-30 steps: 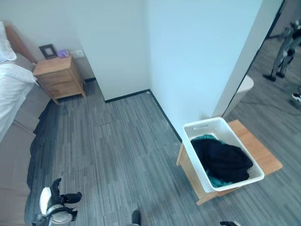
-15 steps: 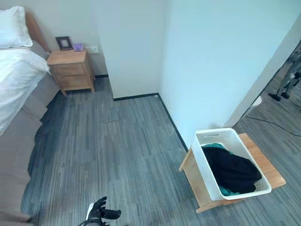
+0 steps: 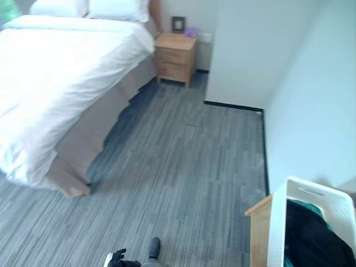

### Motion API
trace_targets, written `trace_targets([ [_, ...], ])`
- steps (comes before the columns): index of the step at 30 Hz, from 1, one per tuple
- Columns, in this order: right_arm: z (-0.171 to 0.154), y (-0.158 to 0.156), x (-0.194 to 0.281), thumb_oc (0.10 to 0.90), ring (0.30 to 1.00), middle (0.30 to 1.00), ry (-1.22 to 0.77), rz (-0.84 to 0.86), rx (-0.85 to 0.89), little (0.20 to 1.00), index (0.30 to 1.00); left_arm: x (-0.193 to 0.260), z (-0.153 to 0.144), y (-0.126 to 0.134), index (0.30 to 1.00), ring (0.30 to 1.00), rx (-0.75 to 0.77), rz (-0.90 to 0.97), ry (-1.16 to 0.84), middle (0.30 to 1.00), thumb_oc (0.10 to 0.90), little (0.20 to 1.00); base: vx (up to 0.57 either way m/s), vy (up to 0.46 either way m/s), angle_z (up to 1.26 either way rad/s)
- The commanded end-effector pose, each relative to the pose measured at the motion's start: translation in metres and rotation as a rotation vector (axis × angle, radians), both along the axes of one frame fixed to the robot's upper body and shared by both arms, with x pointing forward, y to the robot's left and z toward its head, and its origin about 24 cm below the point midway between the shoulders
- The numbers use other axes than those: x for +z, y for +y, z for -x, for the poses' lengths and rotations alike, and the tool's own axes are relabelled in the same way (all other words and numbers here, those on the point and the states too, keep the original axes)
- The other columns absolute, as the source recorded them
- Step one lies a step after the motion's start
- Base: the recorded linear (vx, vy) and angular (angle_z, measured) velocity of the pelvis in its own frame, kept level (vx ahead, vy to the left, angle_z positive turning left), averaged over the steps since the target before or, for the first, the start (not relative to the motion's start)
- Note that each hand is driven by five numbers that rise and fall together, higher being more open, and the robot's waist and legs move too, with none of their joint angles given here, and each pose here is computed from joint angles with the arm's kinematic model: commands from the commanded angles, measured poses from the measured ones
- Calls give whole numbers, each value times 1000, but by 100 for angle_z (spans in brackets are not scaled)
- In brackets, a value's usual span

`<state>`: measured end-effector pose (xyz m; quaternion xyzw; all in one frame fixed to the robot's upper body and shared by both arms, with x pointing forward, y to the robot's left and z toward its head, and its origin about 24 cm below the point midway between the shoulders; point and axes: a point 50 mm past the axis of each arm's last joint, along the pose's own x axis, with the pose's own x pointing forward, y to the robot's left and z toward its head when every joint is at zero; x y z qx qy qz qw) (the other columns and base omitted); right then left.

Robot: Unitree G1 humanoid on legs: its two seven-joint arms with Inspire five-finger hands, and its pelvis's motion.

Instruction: Pick up bed clothes into laundry basket.

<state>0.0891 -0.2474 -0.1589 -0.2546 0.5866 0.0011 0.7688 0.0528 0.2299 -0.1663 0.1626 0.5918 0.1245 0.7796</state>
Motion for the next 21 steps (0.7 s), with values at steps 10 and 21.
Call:
trace_targets([
  [10, -77, 0, 24, 800, 900, 900, -196, 37, 82, 900, 900, 22, -78, -12, 900, 900, 23, 64, -316, 900, 800, 900, -195, -92, 107],
  [21, -135, -44, 75, 800, 900, 900, -433, 162, 63, 900, 900, 105, -164, 0, 900, 900, -92, 49, -843, 900, 800, 900, -153, 8, 110],
])
